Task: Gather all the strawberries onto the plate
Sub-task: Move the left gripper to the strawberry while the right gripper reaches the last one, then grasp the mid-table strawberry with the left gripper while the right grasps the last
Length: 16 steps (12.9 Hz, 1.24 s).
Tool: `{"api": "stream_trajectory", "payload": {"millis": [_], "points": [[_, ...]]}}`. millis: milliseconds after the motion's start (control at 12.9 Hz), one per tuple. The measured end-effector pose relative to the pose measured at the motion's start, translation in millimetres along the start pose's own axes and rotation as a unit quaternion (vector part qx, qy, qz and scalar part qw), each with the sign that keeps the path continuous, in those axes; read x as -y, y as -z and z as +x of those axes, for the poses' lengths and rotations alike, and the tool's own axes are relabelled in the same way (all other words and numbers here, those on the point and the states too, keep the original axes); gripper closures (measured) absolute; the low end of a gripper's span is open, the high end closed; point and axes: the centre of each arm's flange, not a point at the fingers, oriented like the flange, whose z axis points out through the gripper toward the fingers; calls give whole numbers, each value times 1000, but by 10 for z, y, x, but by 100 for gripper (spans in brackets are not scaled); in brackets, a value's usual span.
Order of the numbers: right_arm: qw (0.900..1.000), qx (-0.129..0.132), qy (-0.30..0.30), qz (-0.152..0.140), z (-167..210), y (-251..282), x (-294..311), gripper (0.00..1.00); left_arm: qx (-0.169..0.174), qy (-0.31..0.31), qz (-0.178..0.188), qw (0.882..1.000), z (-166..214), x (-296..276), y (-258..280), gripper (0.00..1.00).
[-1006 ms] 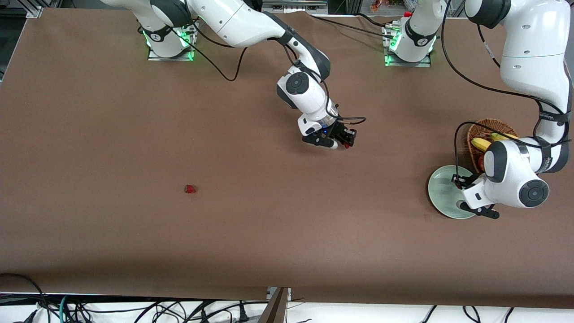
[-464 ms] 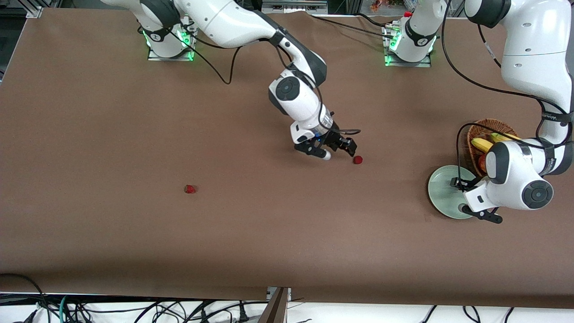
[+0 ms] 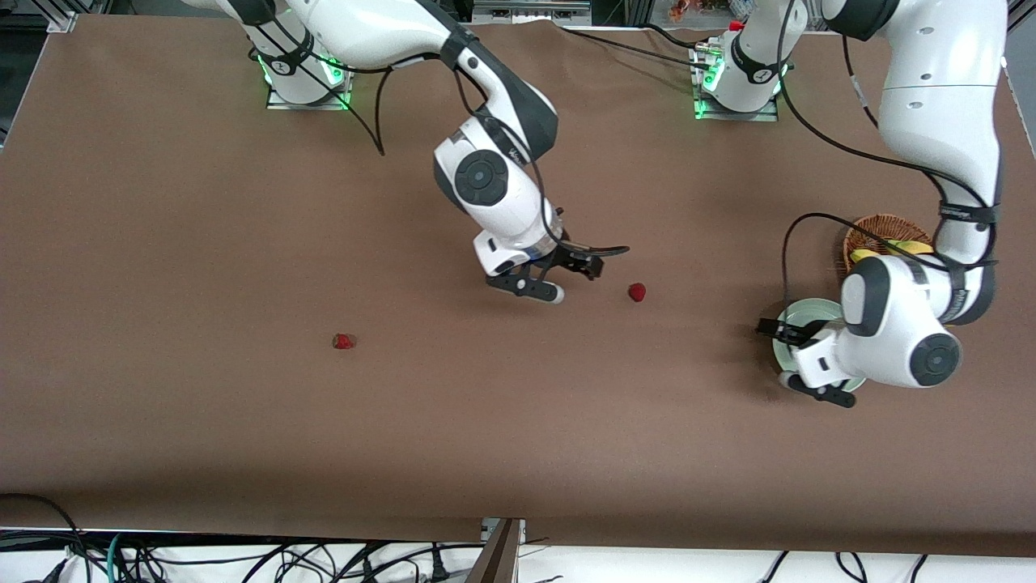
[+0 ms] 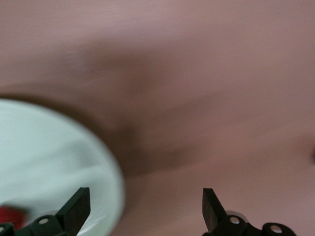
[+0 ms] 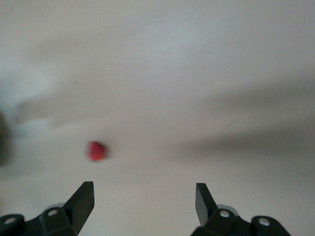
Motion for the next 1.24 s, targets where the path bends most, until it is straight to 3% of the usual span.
{"api": "stream_trajectory", "payload": {"millis": [155,309,619,851,1238], "points": [[997,9,66,-46,229,196,-514,8,8,-16,4,1000,100,-459,-72,0],[990,20,114,-81,486,229,-1134,8,13,-11,-17,1000,157,-865,-169,0],[966,48,205,-146,1259,127,-2641,9,39,42,-27,998,163,-1440,-481,0],[957,54,238,-154,1600,68,-3251,12,44,90,-12,995,151,-1855,-728,0],[954,35,253,-159,1724,-56,-3388,19,54,137,20,989,63,-2417,-1021,0]]}}
